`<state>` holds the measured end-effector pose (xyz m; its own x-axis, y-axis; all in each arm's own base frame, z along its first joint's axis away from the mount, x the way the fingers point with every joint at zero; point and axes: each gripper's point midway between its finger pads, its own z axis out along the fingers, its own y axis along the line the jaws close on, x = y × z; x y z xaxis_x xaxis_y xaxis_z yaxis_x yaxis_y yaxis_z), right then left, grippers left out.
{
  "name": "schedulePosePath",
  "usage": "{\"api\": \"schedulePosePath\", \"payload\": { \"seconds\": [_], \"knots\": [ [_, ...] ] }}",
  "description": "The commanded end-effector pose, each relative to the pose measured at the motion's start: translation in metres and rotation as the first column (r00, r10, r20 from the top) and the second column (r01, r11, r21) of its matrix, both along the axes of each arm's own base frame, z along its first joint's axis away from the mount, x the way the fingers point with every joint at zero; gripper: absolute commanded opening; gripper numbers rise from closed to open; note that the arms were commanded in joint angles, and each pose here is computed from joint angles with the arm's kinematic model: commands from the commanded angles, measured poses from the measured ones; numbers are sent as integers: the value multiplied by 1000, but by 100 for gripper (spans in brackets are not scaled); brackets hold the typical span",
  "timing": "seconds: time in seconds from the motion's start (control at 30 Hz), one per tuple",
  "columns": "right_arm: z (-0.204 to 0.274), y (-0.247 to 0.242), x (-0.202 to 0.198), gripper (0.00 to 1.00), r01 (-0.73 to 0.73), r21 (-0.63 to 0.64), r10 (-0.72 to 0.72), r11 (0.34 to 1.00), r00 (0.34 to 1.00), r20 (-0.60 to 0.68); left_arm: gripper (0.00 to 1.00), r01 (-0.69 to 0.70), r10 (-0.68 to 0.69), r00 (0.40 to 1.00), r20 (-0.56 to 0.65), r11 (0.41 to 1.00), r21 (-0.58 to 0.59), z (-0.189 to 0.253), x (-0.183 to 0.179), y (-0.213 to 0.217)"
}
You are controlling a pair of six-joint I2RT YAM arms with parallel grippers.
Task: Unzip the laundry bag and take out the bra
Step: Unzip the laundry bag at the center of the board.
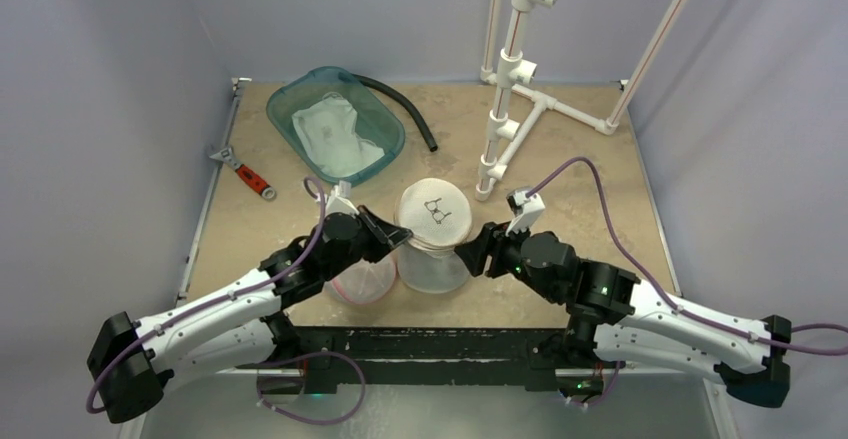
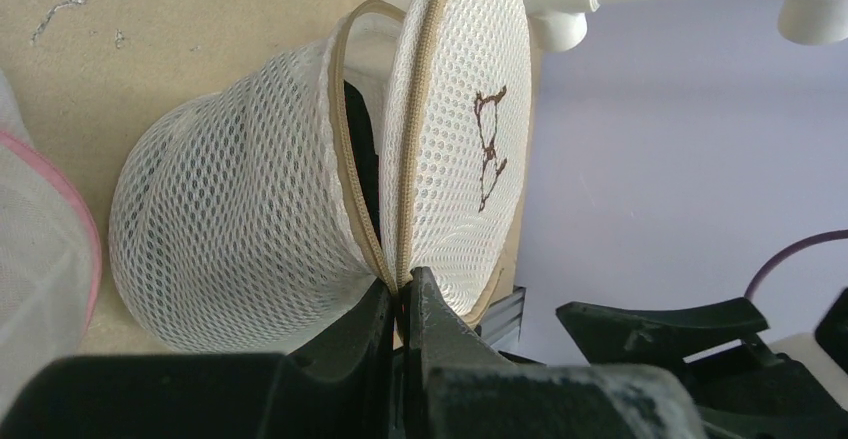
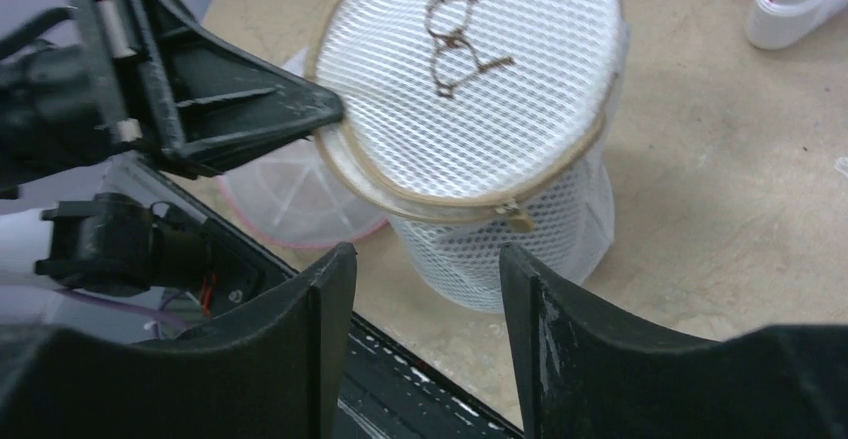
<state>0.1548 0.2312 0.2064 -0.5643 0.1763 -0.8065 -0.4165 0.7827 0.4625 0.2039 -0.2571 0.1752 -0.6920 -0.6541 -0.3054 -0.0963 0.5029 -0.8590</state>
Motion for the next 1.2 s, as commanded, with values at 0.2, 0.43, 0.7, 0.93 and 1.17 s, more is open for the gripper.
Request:
{"api": "schedulePosePath", "payload": {
  "seconds": [0.2,0.43,0.7,0.93,1.17],
  "knots": [
    [34,-3,0,59,20,50,-20,999,1000,-3,0,22,-21,998,60,1000,-17,7,3,-3],
    [23,-19,4,58,135,103,-130,985,990,-53,0,88,-80,988,135,995,-52,19,-3,-9],
    [-2,-2,-5,58,4,50,-3,999,1000,-31,0,140,-134,981,138,990,-34,19,-12,-3],
    [-14,1,2,66,51,59,-48,997,997,-52,0,210,-204,968,143,977,-30,20,-16,3],
    [-6,8,26,67,61,277,-15,959,986,-166,0,379,-380,902,204,924,48,27,-31,-8]
  ]
}}
